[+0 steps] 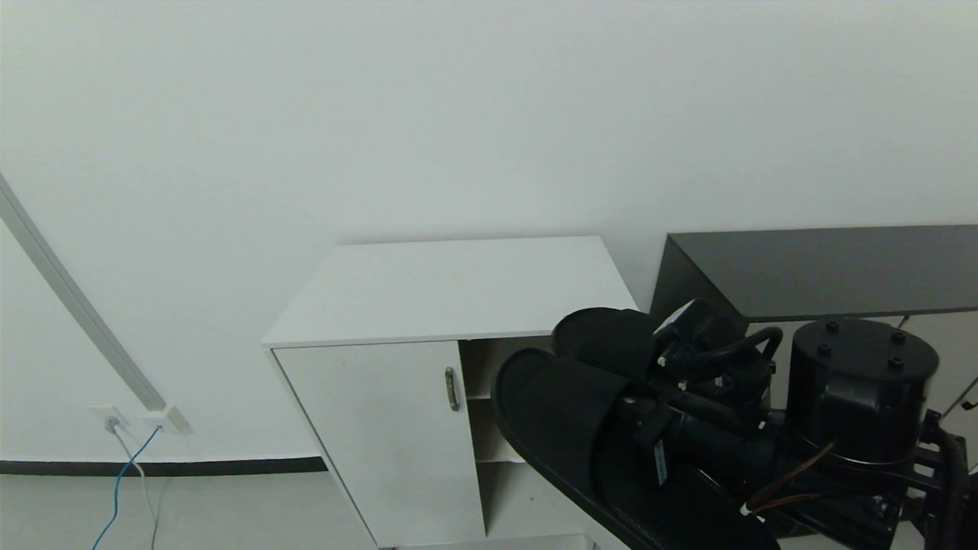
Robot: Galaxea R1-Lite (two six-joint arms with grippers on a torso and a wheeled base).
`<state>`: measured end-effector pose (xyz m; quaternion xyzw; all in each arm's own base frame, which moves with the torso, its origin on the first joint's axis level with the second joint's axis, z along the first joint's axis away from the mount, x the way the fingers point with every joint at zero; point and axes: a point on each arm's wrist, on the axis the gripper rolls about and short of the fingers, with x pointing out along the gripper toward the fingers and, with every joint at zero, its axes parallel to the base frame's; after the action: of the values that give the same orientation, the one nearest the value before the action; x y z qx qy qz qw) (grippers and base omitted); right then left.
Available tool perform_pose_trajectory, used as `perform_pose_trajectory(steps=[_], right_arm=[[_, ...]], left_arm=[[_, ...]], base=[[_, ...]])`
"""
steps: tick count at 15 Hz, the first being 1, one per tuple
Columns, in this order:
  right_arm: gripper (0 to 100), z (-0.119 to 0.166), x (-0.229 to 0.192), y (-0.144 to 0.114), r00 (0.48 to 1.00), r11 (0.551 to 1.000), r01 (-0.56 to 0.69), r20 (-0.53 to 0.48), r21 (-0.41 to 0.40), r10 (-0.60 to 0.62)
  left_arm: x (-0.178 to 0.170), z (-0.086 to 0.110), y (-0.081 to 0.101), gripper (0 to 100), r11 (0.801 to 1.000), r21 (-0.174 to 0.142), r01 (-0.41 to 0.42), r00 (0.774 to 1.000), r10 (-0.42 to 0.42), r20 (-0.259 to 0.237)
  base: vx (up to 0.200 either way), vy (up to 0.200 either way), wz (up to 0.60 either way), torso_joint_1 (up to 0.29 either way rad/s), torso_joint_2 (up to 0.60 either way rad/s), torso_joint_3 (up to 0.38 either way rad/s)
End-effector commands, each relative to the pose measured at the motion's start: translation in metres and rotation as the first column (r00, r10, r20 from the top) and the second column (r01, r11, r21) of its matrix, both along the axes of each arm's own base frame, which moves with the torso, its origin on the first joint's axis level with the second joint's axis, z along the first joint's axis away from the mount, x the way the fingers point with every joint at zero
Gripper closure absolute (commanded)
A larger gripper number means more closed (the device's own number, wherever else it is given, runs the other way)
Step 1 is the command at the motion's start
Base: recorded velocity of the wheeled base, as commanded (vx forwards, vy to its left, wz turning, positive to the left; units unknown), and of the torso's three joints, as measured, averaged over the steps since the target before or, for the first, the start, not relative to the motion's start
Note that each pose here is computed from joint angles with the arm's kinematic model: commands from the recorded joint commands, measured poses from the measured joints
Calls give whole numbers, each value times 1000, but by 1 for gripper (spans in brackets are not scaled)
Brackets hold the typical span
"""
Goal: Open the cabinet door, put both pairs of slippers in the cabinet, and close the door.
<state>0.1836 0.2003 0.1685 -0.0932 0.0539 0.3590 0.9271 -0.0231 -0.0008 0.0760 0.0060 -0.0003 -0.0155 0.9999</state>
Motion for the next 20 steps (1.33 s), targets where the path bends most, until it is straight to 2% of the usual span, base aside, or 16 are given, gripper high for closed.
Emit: perform_pose_trajectory(steps=[1,20], right_arm=[[100,-1,0,1,1000,1000,-1,-2,-2,1],[100,-3,-3,2,1000,1000,-14,-7,-8,14]], left_arm=[[0,0,0,100,1000,0,0,1000,0,0],[0,0,0,100,1000,-1,-2,1000,2,0]], base=[[0,0,0,-168,373,212],[0,0,0,-197,509,305]])
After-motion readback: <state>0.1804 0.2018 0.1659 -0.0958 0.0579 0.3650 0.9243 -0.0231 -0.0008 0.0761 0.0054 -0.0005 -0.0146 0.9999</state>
